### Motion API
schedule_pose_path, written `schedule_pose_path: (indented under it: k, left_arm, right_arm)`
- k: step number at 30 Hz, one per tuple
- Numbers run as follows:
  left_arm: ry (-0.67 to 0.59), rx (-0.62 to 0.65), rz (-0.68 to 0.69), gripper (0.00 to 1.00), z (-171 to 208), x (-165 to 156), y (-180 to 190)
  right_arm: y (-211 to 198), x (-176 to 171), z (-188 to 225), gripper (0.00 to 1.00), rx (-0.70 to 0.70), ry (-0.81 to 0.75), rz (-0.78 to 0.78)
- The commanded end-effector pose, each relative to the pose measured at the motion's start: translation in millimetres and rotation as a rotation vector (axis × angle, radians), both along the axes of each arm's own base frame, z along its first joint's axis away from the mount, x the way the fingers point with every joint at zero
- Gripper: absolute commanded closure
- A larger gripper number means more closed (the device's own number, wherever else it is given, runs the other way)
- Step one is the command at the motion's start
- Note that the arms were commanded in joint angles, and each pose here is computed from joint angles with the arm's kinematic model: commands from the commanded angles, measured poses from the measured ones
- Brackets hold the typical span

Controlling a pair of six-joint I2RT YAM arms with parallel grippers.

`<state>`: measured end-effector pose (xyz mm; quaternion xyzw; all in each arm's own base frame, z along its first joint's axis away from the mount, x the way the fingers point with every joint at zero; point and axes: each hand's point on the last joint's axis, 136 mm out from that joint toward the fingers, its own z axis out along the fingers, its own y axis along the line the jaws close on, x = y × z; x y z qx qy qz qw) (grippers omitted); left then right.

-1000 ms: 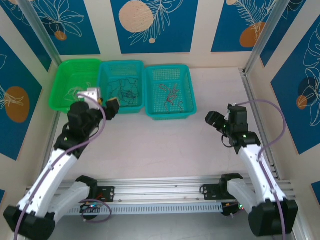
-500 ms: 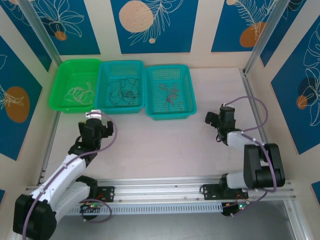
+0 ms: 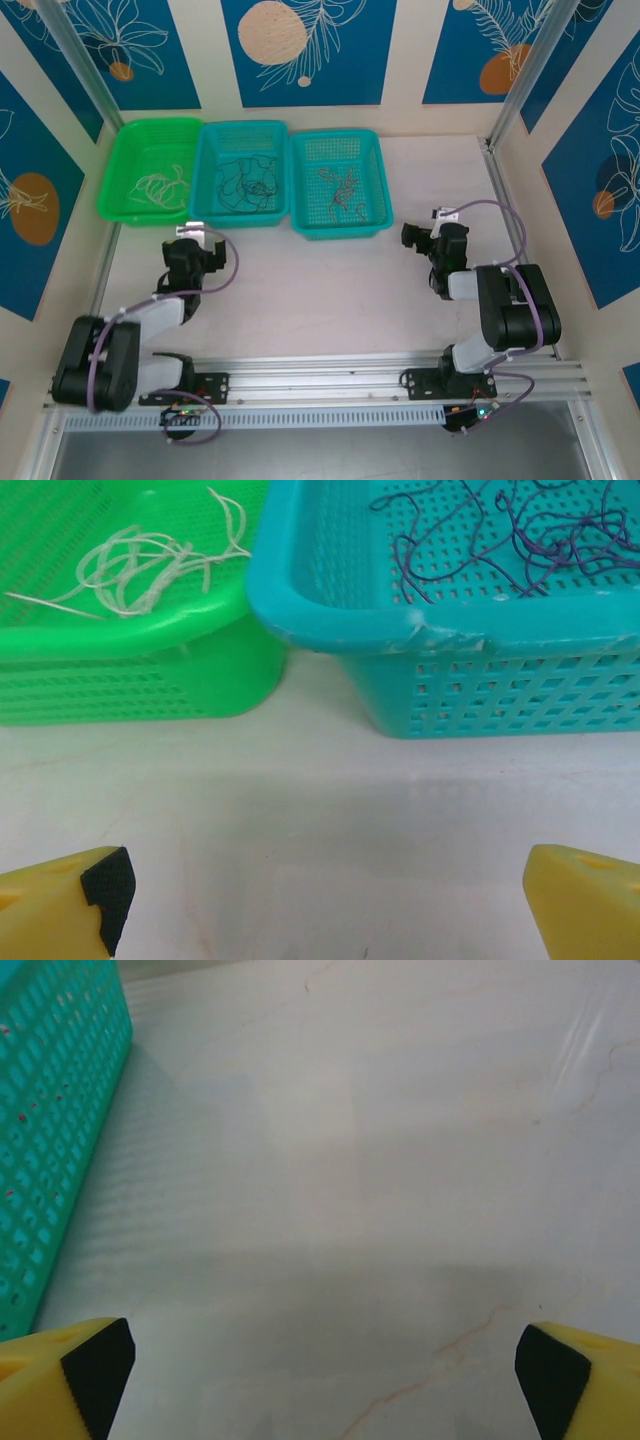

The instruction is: Untangle the cables

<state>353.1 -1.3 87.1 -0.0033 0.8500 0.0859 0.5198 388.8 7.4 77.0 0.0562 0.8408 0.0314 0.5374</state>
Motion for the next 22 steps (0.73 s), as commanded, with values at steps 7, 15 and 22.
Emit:
schedule_pose_path:
  k: [7, 15, 22]
  left_arm:
    - [-0.142, -0.055, -0.167, 0.00, 6.0, 34.3, -21.6]
    - [-0.103, -0.053, -0.098, 0.00, 2.5, 39.9, -10.6]
    - [-0.103, -0.053, -0.104, 0.00, 2.5, 40.4, -11.4]
  right_arm:
    - [-3.2, 6.5, 17.3, 0.01, -0.035, -0.074, -0.018]
    - [-3.4, 6.9, 17.3, 0.01, -0.035, -0.073, -0.019]
    - [-3.3, 6.5, 18.0, 0.01, -0.029, -0.076, -0.012]
